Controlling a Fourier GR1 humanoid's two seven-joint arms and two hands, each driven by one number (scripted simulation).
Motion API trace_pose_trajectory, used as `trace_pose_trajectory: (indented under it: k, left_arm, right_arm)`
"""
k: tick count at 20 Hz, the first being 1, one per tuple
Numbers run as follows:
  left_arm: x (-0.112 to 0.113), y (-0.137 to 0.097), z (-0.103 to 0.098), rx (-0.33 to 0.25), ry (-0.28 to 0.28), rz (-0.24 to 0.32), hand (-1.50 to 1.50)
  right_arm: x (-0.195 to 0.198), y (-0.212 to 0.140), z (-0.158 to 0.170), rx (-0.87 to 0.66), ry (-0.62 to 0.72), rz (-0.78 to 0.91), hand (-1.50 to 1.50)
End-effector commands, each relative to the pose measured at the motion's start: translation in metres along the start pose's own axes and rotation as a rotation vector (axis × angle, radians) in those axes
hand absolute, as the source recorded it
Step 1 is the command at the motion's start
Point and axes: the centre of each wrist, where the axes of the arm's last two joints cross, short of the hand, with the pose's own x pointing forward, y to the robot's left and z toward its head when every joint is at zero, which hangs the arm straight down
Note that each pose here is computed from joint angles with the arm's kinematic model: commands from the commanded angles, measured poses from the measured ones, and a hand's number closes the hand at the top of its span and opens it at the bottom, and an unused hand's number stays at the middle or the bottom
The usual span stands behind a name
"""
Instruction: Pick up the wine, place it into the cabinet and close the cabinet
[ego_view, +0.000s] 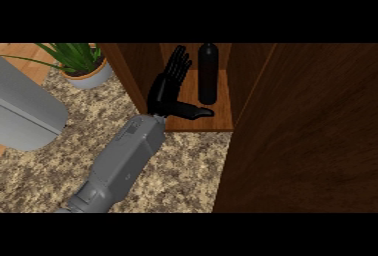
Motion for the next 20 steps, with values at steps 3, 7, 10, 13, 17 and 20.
trace_pose_trajectory:
  k: [3, 7, 10, 13, 17, 20]
  left_arm:
    - [-0.011, -0.012, 0.045, -0.015, 0.038, 0.037, -1.5]
    - [-0.018, -0.015, 0.082, -0.004, 0.023, 0.048, -1.5]
    - [-0.014, -0.017, 0.105, 0.002, 0.038, 0.074, -1.5]
    - [0.008, 0.007, 0.117, 0.033, 0.032, 0.089, -1.5]
    - [0.024, 0.016, 0.14, 0.009, 0.004, 0.117, -1.5]
    - [0.031, 0.028, 0.149, 0.046, -0.006, 0.123, -1.5]
  right_arm:
    - [0.049, -0.001, 0.01, 0.002, -0.035, -0.083, -1.5]
    - [0.05, -0.001, 0.012, -0.012, -0.046, -0.088, -1.5]
    - [0.051, -0.004, 0.012, 0.004, -0.054, -0.091, -1.5]
    - [0.046, -0.007, 0.013, 0.008, -0.03, -0.054, -1.5]
    - [0.052, 0.001, 0.017, 0.033, -0.04, -0.049, -1.5]
    - [0.053, -0.008, 0.011, 0.134, -0.026, -0.025, -1.5]
